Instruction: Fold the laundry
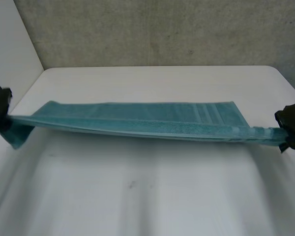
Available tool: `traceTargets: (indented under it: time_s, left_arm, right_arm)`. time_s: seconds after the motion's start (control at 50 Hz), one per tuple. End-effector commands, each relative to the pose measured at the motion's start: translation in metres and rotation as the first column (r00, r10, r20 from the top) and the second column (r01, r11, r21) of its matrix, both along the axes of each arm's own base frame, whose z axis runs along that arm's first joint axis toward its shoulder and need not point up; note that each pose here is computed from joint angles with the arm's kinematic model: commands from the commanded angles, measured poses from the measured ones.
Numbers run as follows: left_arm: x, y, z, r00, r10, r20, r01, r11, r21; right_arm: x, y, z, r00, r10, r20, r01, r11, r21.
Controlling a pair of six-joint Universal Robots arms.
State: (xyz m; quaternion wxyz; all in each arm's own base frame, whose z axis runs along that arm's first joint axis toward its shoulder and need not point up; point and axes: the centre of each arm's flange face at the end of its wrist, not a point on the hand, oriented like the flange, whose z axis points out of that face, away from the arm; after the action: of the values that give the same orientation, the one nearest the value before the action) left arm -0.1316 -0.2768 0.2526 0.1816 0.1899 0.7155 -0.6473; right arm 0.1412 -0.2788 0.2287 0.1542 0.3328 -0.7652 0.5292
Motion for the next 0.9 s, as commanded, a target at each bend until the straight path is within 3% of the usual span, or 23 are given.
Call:
traceTargets:
  time_s: [0.02, 0.12, 0.24, 0.32, 0.38, 0.44, 0.46, 0.48, 0.5, 0.52, 0.54, 0.56, 0.58, 0.6, 0.62, 0.64, 0.66, 0.68, 0.7, 0.76, 0.84, 0.86, 0.9]
  left_arm:
    - [0.001, 0.013, 0.030, 0.996, -0.090, 0.029, 0.089, 0.996, 0.015]
    - [0.006, 0.009, 0.013, 0.994, -0.095, 0.053, 0.088, 0.988, 0.125]
    - [0.008, -0.019, -0.046, 0.989, -0.122, 0.080, 0.088, 0.937, 0.338]
    - [0.005, -0.050, -0.066, 0.986, -0.135, 0.099, 0.089, 0.925, 0.370]
    - [0.002, -0.064, -0.062, 0.986, -0.133, 0.102, 0.092, 0.936, 0.339]
    - [-0.014, -0.093, -0.037, 0.982, -0.152, 0.112, 0.125, 0.968, 0.216]
    - [-0.020, -0.107, -0.017, 0.981, -0.153, 0.115, 0.139, 0.983, 0.122]
    - [-0.024, -0.120, 0.010, 0.983, -0.146, 0.114, 0.147, 0.989, -0.001]
    - [-0.024, -0.120, 0.010, 0.983, -0.146, 0.114, 0.147, 0.989, -0.002]
    - [-0.029, -0.131, 0.039, 0.985, -0.141, 0.103, 0.155, 0.978, -0.140]
    - [-0.029, -0.131, 0.040, 0.985, -0.141, 0.103, 0.155, 0.978, -0.141]
    - [-0.034, -0.137, 0.070, 0.986, -0.142, 0.088, 0.161, 0.945, -0.283]
    - [-0.037, -0.138, 0.102, 0.987, -0.145, 0.065, 0.158, 0.893, -0.422]
    - [-0.037, -0.138, 0.102, 0.987, -0.145, 0.064, 0.158, 0.892, -0.424]
    - [-0.037, -0.136, 0.131, 0.988, -0.149, 0.043, 0.149, 0.826, -0.543]
    - [-0.036, -0.131, 0.153, 0.986, -0.163, 0.029, 0.144, 0.764, -0.629]
    - [-0.036, -0.131, 0.153, 0.986, -0.163, 0.029, 0.144, 0.763, -0.630]
    - [-0.036, -0.127, 0.168, 0.986, -0.166, 0.018, 0.133, 0.712, -0.689]
    - [-0.036, -0.127, 0.168, 0.986, -0.166, 0.018, 0.133, 0.712, -0.690]
    - [-0.036, -0.123, 0.171, 0.985, -0.173, 0.000, 0.123, 0.698, -0.706]
    - [-0.037, -0.123, 0.139, 0.983, -0.185, -0.019, 0.133, 0.770, -0.624]
    - [-0.037, -0.123, 0.139, 0.983, -0.185, -0.019, 0.133, 0.770, -0.624]
    - [-0.036, -0.122, 0.108, 0.983, -0.182, -0.030, 0.138, 0.832, -0.537]
  right_arm:
    - [0.002, 0.030, 0.029, 0.981, 0.101, -0.164, -0.086, 0.992, 0.096]
    - [0.004, 0.030, 0.014, 0.972, 0.135, -0.194, -0.104, 0.981, 0.161]
    - [0.010, 0.005, -0.033, 0.969, 0.173, -0.177, -0.111, 0.944, 0.312]
    - [0.017, -0.015, -0.036, 0.969, 0.156, -0.194, -0.102, 0.960, 0.261]
    - [0.029, -0.044, -0.019, 0.974, 0.090, -0.207, -0.068, 0.991, 0.113]
    - [0.042, -0.076, 0.020, 0.985, 0.005, -0.171, -0.022, 0.995, -0.098]
    - [0.046, -0.089, 0.050, 0.990, -0.033, -0.137, 0.002, 0.975, -0.222]
    - [0.046, -0.090, 0.051, 0.990, -0.033, -0.136, 0.002, 0.975, -0.223]
    - [0.047, -0.101, 0.089, 0.995, -0.061, -0.083, 0.027, 0.930, -0.366]
    - [0.047, -0.101, 0.089, 0.995, -0.062, -0.082, 0.027, 0.930, -0.367]
    - [0.049, -0.108, 0.123, 0.997, -0.070, -0.025, 0.048, 0.869, -0.492]
    - [0.051, -0.111, 0.153, 0.998, -0.060, 0.034, 0.069, 0.798, -0.599]
    - [0.051, -0.111, 0.154, 0.998, -0.060, 0.035, 0.069, 0.797, -0.600]
    - [0.051, -0.114, 0.173, 0.995, -0.049, 0.085, 0.094, 0.732, -0.674]
    - [0.051, -0.112, 0.188, 0.991, -0.027, 0.128, 0.112, 0.677, -0.727]
    - [0.051, -0.112, 0.188, 0.991, -0.027, 0.128, 0.113, 0.677, -0.728]
    - [0.050, -0.105, 0.203, 0.987, -0.009, 0.158, 0.129, 0.625, -0.770]
    - [0.050, -0.105, 0.204, 0.987, -0.009, 0.159, 0.129, 0.625, -0.770]
    - [0.048, -0.097, 0.214, 0.984, -0.001, 0.177, 0.143, 0.594, -0.792]
    - [0.046, -0.084, 0.206, 0.986, 0.005, 0.169, 0.130, 0.619, -0.775]
    - [0.046, -0.083, 0.160, 0.989, 0.001, 0.145, 0.099, 0.725, -0.682]
    - [0.046, -0.083, 0.160, 0.990, 0.001, 0.145, 0.098, 0.725, -0.681]
    - [0.047, -0.082, 0.144, 0.991, 0.005, 0.134, 0.083, 0.758, -0.647]
